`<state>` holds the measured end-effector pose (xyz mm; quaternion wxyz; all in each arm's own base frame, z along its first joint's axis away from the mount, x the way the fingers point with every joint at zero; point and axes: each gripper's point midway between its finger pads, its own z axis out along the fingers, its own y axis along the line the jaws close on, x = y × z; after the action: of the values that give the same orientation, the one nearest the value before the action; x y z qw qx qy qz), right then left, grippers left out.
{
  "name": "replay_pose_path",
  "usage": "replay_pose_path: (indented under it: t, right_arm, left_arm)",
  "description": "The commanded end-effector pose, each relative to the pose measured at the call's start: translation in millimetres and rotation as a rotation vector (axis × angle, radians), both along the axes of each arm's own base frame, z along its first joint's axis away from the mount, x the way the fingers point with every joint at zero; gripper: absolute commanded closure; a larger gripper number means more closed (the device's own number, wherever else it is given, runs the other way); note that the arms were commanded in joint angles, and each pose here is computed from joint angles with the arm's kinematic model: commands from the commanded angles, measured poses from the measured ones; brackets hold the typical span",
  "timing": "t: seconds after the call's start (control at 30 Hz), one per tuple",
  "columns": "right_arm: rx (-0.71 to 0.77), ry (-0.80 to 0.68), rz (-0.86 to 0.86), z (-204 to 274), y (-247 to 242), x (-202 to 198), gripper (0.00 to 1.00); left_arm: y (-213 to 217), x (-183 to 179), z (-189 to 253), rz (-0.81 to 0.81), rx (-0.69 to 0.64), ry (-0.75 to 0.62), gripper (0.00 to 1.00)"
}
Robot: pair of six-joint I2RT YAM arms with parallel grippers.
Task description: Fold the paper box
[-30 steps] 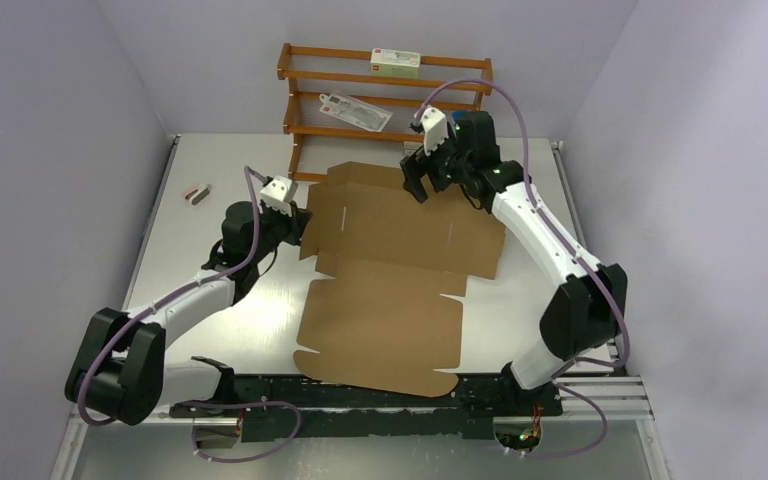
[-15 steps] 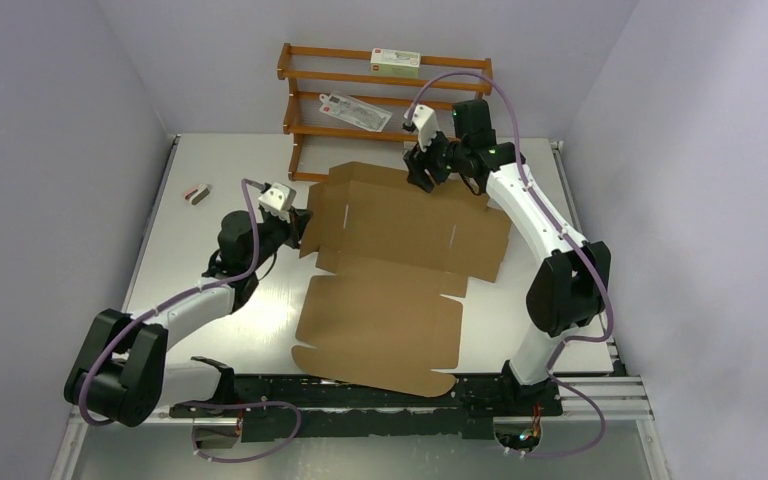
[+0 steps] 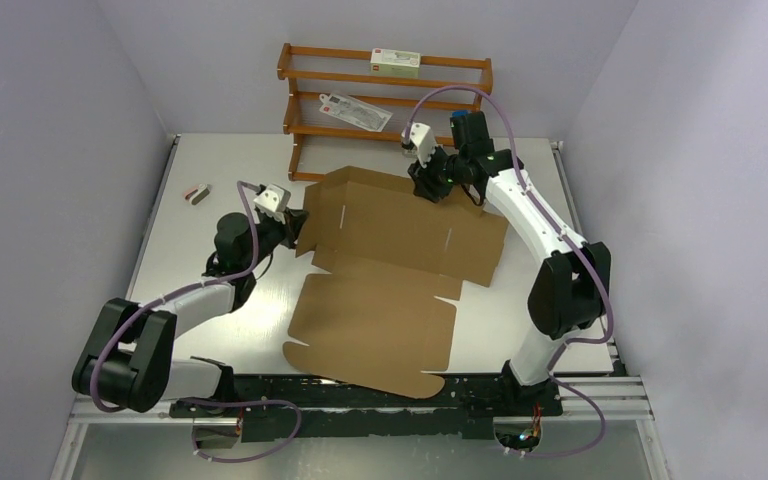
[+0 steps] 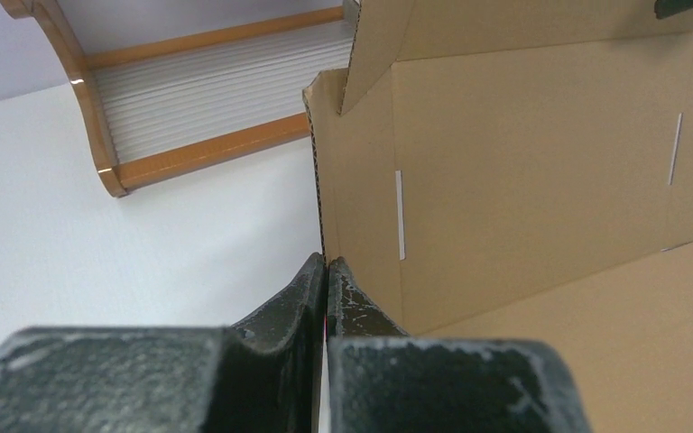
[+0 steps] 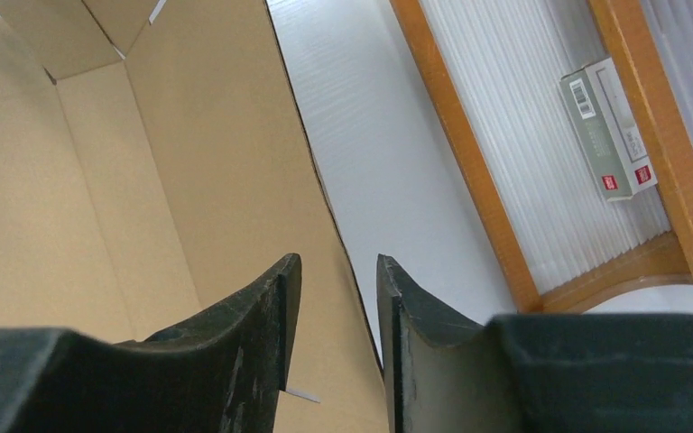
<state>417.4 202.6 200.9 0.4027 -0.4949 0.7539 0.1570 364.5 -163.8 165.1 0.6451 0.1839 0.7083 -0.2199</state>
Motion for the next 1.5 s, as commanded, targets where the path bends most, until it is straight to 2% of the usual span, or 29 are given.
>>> replay_pose_path:
  t: [0.0, 0.13, 0.27, 0.37, 0.7, 1.13, 1.47]
  right_arm:
    - [-0.020, -0.015, -0.009, 9, -9, -8, 0.61]
    - [-0.008, -0.017, -0.002, 15, -8, -16, 0.70]
    - [-0.049, -0.039, -0.028, 16, -11, -23, 0.93]
    - [-0.116, -0.117, -0.017, 14, -10, -31, 1.00]
    - [-0.308, -0.396, -0.027, 20, 7, -71, 1.00]
    - [-0.587, -0.716, -0.080, 52, 19, -98, 1.00]
    - [-0.734, -0.827, -0.023, 57, 32, -107, 1.00]
  left_arm:
    - [-5, 4, 13, -0.043, -0.008, -0.067, 0.95]
    - [-4, 6, 12, -0.041, -0.010, -0.072, 0.95]
    - [-7, 7, 12, -0.063, -0.022, -0.077, 0.95]
    - [-12, 7, 14, -0.088, -0.041, -0.092, 0.95]
    - [-19, 14, 16, -0.103, -0.119, -0.143, 0.89]
    - [-19, -23, 3, -0.139, -0.215, -0.171, 0.84]
    - [-45, -45, 2, -0.185, -0.144, -0.202, 0.86]
